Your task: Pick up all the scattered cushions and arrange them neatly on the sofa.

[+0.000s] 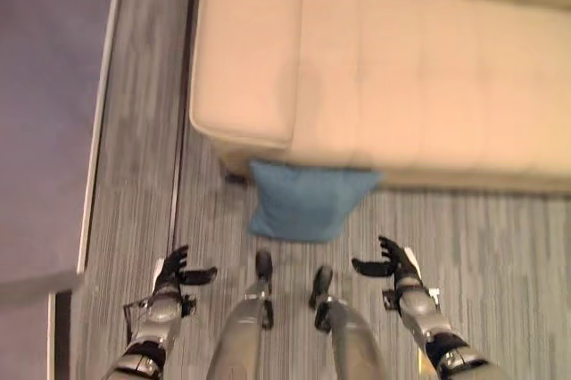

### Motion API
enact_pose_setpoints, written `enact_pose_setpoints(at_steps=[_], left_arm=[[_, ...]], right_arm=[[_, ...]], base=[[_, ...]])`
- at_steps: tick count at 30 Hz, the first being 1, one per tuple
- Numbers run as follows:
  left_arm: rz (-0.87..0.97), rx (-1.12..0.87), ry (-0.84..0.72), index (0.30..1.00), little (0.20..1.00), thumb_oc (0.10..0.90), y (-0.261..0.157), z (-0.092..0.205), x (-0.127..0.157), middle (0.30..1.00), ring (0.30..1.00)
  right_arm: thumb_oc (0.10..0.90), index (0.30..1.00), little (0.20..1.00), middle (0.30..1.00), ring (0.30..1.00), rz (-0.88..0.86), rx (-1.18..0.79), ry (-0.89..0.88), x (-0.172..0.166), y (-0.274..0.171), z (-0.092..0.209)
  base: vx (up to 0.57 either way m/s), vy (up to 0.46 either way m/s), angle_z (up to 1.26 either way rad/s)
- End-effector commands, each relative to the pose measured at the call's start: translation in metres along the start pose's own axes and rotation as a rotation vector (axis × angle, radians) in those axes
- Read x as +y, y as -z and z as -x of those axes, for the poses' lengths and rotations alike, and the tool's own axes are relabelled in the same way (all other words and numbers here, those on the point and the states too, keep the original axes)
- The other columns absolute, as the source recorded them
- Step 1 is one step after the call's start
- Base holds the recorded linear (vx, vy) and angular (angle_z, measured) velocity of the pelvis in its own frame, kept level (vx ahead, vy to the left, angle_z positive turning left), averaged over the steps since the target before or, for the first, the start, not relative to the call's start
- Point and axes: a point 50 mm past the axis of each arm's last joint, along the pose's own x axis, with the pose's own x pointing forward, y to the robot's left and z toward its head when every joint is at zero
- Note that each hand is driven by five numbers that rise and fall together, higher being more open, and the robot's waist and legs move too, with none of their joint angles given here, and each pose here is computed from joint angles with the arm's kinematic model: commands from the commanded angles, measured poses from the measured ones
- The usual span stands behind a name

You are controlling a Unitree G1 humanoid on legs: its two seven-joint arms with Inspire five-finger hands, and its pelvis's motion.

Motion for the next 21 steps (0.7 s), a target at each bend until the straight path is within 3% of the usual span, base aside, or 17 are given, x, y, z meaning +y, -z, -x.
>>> enact_pose_setpoints(at_steps=[1, 5, 15, 21], left_arm=[[0.088, -0.042, -0.082, 0.9, 0.9, 0.8, -0.004, 0.001, 0.001, 0.9, 0.9], [0.149, -0.239, -0.052, 0.9, 0.9, 0.8, -0.072, -0.012, -0.018, 0.9, 0.9], [0.176, -0.592, -0.017, 0.9, 0.9, 0.8, -0.198, -0.008, -0.032, 0.9, 0.9], [0.174, -0.714, -0.005, 0.9, 0.9, 0.8, -0.239, 0.001, -0.032, 0.9, 0.9]], right_arm=[[0.8, 0.9, 0.9, 0.9, 0.9, -0.044, -0.121, 0.152, -0.022, -0.015, 0.001], [0.8, 0.9, 0.9, 0.9, 0.9, -0.146, -0.3, 0.244, -0.026, -0.073, -0.01], [0.8, 0.9, 0.9, 0.9, 0.9, -0.287, -0.558, 0.354, -0.052, -0.172, -0.02], [0.8, 0.9, 0.9, 0.9, 0.9, -0.364, -0.647, 0.314, -0.057, -0.209, -0.018]], base=[[-0.15, -0.023, -0.04], [-0.13, -0.024, 0.01], [-0.05, 0.009, 0.05], [0.01, 0.012, 0.09]])
